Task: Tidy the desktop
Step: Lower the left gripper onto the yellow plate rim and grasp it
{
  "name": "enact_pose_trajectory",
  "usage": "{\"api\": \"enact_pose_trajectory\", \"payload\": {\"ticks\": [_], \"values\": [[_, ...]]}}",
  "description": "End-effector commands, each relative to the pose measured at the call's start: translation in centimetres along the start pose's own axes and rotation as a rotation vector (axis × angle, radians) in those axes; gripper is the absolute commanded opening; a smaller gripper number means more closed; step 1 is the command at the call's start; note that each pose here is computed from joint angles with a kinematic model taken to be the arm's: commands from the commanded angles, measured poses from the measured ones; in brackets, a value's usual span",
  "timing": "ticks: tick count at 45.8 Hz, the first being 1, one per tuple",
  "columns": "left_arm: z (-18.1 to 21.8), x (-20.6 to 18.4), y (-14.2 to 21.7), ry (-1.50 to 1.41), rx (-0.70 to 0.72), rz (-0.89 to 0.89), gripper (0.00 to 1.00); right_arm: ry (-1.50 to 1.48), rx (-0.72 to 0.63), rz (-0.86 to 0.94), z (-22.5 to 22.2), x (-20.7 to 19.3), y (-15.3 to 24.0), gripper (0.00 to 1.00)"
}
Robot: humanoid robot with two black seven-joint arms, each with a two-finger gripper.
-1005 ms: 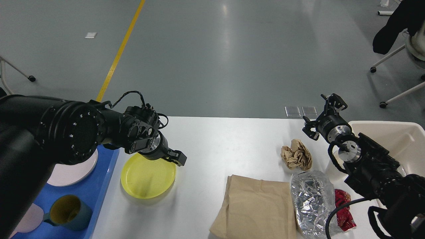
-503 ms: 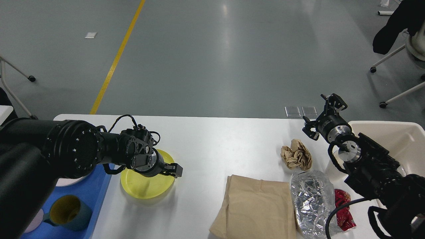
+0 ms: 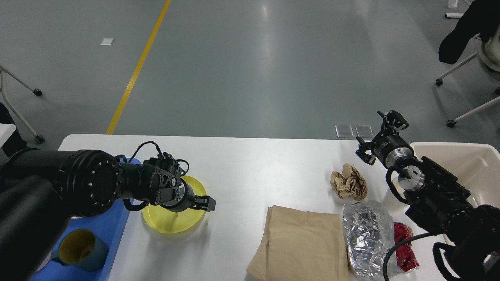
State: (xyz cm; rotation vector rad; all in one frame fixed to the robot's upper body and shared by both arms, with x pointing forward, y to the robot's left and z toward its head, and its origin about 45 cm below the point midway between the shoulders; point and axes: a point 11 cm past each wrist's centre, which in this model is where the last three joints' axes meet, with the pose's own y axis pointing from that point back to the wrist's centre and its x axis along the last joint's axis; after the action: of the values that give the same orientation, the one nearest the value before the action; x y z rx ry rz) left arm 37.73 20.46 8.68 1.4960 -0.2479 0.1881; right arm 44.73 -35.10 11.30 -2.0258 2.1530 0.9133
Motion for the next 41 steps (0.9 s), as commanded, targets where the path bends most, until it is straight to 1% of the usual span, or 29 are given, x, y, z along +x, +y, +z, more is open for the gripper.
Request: {"api": "enact_pose_trajectory", "payload": {"ticks": [1,5,9,12,17,24,29,36,41], "values": [[0.0,-0.1,-0.6,0.003,-0.002,0.058,0.97,0.0,-0.001,0.001,0.1,0.0,0.0,1.0],[0.1,-0.1,-0.8,0.009,-0.008,0.075,0.96,0.001,0.0,0.0,0.0,0.0,0.0,1.0],[0.2,0.0,-0.7,0.008,-0.012,0.078,0.92,0.0,-0.001,0.001,0.1,0.0,0.0,1.0],[0.2,0.0,-0.7,0.008,-0.013,0.077,0.87,0.001,0.0,0.0,0.0,0.0,0.0,1.0],[0.3,-0.1,-0.7,0.009,-0.012,0.073,0.69,0.0,-0.001,0.001,0.1,0.0,0.0,1.0],[0.6,-0.2,-0.8,0.016,-0.021,0.066,0.56,0.001,0.0,0.0,0.0,0.0,0.0,1.0],[1.0,-0.4,-0.8,0.013,-0.022,0.059,0.5,0.001,0.0,0.0,0.0,0.0,0.0,1.0],[1.1,-0.4,-0.8,0.014,-0.025,0.055,0.47,-0.001,0.001,0.0,0.0,0.0,0.0,1.0],[1.1,-0.8,-0.9,0.015,-0.024,0.029,0.37,0.001,0.0,0.0,0.0,0.0,0.0,1.0]]}}
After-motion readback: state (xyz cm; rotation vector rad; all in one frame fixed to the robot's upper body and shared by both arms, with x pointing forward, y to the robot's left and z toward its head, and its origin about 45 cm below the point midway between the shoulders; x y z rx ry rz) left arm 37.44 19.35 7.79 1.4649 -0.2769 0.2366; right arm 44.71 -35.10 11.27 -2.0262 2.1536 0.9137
